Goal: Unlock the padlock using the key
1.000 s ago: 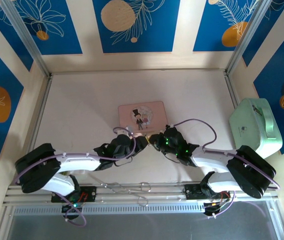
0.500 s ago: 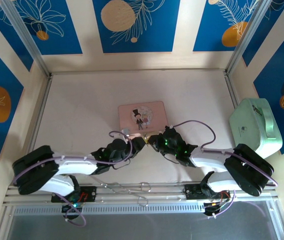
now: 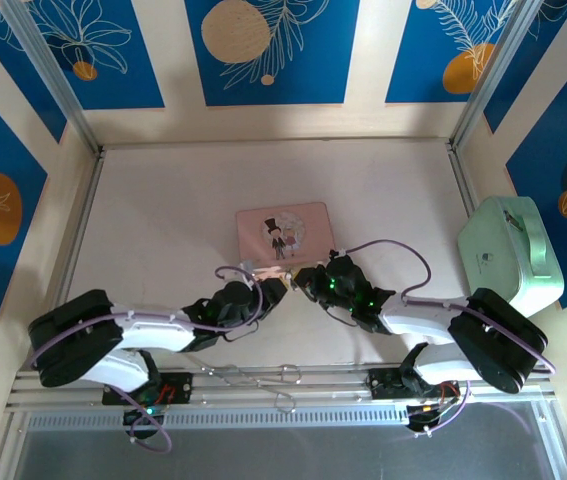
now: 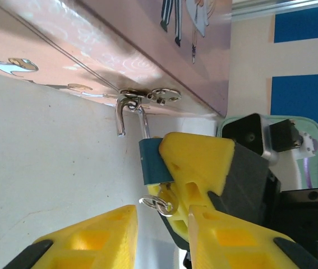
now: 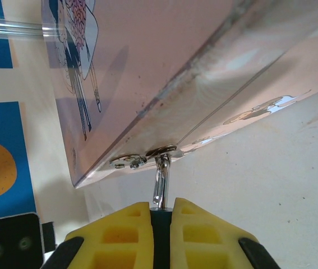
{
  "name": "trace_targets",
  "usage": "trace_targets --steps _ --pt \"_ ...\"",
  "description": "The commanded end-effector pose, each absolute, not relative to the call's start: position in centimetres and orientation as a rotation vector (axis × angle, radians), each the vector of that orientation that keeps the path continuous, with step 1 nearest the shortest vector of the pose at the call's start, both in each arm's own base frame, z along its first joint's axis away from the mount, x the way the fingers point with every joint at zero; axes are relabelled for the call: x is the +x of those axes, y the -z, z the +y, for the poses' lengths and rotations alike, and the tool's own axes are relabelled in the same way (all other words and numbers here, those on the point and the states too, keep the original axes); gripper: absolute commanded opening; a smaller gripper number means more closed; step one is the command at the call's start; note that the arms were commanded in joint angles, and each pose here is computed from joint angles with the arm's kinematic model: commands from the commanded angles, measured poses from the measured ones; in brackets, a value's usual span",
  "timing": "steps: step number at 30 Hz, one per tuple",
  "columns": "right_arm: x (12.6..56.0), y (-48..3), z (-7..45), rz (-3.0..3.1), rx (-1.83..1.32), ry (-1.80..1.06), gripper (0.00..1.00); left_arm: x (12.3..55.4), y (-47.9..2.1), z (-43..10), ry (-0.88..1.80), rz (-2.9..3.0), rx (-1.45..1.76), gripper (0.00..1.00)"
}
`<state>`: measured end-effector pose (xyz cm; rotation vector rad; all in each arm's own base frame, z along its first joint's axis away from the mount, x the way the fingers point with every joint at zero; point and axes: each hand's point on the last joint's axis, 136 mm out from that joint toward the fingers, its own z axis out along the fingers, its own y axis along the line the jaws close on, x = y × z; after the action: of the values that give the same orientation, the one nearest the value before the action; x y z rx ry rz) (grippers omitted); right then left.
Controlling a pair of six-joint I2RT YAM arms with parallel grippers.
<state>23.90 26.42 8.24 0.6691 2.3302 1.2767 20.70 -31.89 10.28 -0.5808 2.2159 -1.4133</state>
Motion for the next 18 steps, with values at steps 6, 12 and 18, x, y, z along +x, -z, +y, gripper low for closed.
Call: trace_targets --steps 6,12,18 --pt "24.3 -10.4 27.3 2.259 0.664 -1.364 0.00 21.0 -13.0 -34.7 1.572 2.147 -0.539 0.29" --pt "24.3 -10.4 27.6 2.254 0.666 -1.388 0.00 20.7 -11.5 -34.0 1.549 2.183 -0.607 0.28" --pt "24.3 -10.2 27.6 2.265 0.670 -1.378 0.00 20.4 -10.9 -32.0 1.439 2.218 -0.657 0.29"
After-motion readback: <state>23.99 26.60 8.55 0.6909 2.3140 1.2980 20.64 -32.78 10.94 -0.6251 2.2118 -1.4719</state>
